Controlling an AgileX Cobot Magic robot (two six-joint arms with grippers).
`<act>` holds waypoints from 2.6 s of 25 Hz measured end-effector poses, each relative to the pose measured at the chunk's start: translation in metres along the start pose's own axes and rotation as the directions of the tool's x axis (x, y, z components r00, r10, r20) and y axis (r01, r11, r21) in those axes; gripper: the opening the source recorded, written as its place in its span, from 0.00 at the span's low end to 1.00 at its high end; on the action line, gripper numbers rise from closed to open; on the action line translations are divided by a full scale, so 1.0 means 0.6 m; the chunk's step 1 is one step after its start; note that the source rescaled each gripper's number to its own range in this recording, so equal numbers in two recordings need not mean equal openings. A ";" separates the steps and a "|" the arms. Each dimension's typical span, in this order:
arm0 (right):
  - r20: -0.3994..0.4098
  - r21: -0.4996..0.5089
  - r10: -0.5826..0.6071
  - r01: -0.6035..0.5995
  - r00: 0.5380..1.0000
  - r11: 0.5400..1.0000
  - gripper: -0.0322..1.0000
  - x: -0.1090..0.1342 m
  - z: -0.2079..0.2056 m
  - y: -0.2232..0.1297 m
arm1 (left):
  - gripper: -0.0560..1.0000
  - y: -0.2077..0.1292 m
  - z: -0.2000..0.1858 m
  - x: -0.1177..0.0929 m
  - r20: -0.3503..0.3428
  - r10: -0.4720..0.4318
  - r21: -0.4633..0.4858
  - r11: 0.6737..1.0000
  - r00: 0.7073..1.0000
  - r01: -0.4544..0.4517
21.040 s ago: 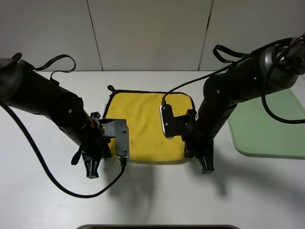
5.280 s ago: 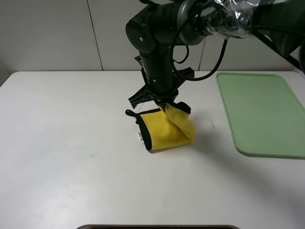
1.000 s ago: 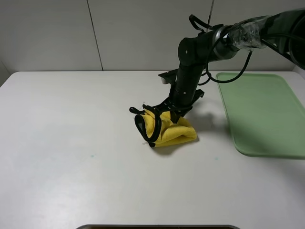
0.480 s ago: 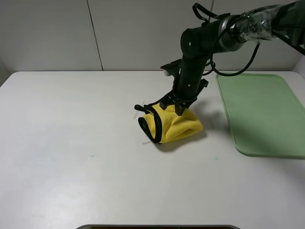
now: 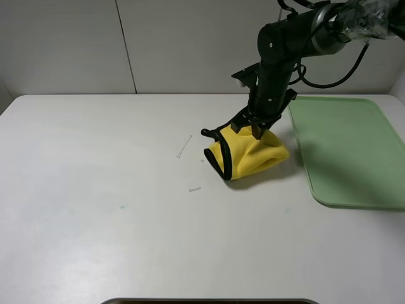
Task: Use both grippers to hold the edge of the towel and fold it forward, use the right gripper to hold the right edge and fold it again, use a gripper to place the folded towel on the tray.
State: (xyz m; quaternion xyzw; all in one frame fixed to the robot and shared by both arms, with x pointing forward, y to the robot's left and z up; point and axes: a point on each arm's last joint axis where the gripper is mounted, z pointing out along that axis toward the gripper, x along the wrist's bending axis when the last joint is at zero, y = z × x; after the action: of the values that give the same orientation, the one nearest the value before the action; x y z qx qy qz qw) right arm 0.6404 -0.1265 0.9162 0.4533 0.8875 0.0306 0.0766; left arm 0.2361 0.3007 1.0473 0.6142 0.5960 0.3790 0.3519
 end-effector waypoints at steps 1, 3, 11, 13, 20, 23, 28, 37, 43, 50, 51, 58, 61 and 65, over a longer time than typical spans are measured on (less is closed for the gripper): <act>0.002 0.002 0.015 -0.015 1.000 1.000 0.13 -0.011 0.001 -0.003 | 1.00 0.000 0.000 0.000 0.000 0.000 0.000 1.000 1.000 0.000; 0.006 0.005 0.043 -0.043 0.999 0.999 0.13 -0.031 0.002 -0.008 | 1.00 0.000 0.000 0.000 0.000 0.000 0.000 1.000 1.000 0.000; 0.030 0.018 0.163 -0.164 0.986 0.986 0.13 -0.120 0.008 -0.038 | 1.00 0.000 0.000 0.000 0.000 0.000 0.000 1.000 1.000 0.000; 0.042 0.022 0.191 -0.192 0.981 0.981 0.13 -0.145 0.009 -0.049 | 1.00 0.000 0.000 0.000 0.000 0.000 0.000 1.000 1.000 0.000; 0.065 0.009 0.305 -0.307 0.950 0.952 0.13 -0.225 0.013 -0.088 | 1.00 0.000 0.000 0.000 0.000 0.000 0.000 1.000 1.000 0.000; 0.075 0.004 0.359 -0.361 0.930 0.933 0.13 -0.261 0.014 -0.111 | 1.00 0.000 0.000 0.000 0.000 0.000 0.000 1.000 1.000 0.000; 0.070 -0.015 0.472 -0.472 0.879 0.881 0.13 -0.318 0.015 -0.151 | 1.00 0.000 0.000 0.000 0.000 0.000 0.000 1.000 1.000 0.000; 0.038 -0.033 0.562 -0.561 0.826 0.827 0.13 -0.352 0.015 -0.179 | 1.00 0.000 0.000 0.000 0.000 0.000 0.000 1.000 1.000 0.000; 0.065 -0.046 0.546 -0.544 0.835 0.838 0.13 -0.356 0.014 -0.180 | 1.00 0.000 0.000 0.000 0.000 0.000 0.000 1.000 1.000 0.000; 0.105 -0.047 0.567 -0.566 0.817 0.823 0.78 -0.361 0.014 -0.184 | 1.00 0.000 0.000 0.000 0.000 0.000 0.000 1.000 1.000 0.000; 0.111 -0.050 0.583 -0.581 0.805 0.812 0.87 -0.362 0.014 -0.184 | 1.00 0.000 0.000 0.000 0.000 0.000 0.000 1.000 1.000 0.000; 0.134 -0.056 0.620 -0.618 0.773 0.784 1.00 -0.365 0.013 -0.186 | 1.00 0.000 0.000 0.000 0.000 0.000 0.000 1.000 1.000 0.000; 0.135 -0.052 0.622 -0.621 0.772 0.782 1.00 -0.365 0.012 -0.187 | 1.00 0.000 0.000 0.000 0.000 0.000 0.000 1.000 1.000 0.000; 0.112 -0.011 0.644 -0.647 0.757 0.762 1.00 -0.364 -0.004 -0.183 | 1.00 0.000 0.000 0.000 0.000 0.000 0.000 1.000 1.000 0.000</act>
State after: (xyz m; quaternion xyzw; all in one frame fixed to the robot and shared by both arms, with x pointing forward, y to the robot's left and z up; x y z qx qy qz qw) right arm 0.6784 -0.3679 0.9287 0.7334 0.6717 0.0179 0.1032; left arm 0.2361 0.3007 1.0473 0.6142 0.5960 0.3790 0.3519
